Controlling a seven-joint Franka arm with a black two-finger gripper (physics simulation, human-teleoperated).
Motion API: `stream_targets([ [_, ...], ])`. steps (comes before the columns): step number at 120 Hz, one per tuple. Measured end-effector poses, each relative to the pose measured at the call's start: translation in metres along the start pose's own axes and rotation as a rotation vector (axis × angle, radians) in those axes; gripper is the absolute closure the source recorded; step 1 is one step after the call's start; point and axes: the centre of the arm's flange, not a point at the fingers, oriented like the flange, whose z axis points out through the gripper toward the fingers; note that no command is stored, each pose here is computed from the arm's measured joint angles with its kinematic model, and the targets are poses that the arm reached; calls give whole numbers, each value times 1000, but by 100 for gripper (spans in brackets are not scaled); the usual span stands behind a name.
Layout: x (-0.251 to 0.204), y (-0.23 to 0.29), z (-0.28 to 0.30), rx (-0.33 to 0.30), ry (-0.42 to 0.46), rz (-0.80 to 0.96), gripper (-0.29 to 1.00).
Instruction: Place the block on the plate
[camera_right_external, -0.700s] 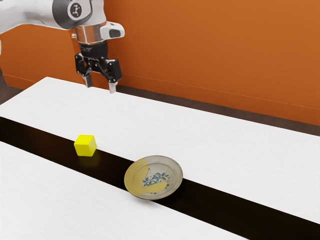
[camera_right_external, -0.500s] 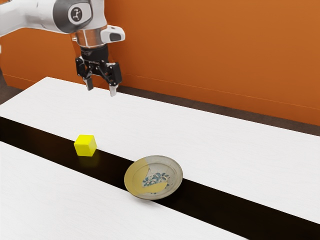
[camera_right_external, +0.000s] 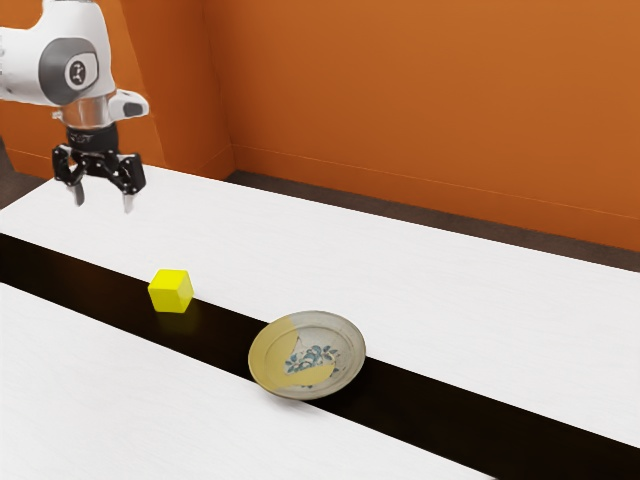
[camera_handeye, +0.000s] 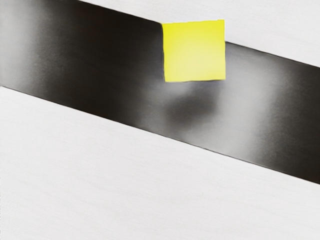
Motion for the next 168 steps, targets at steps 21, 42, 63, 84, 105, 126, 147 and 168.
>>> stream_targets([
  [21, 34, 48, 33, -32, -14, 68, 0],
  [42, 68, 35, 82, -43, -43, 32, 0],
  [63, 103, 35, 124, -48, -53, 20, 0],
  [84, 118, 38, 160, -62, -62, 16, 0],
  [105, 123, 41, 177, -74, -53, 17, 0],
  [126, 121, 31, 188, -86, -50, 9, 0],
  [147, 123, 19, 194, -90, -35, 0, 0],
  [168, 125, 18, 195, -93, -26, 4, 0],
])
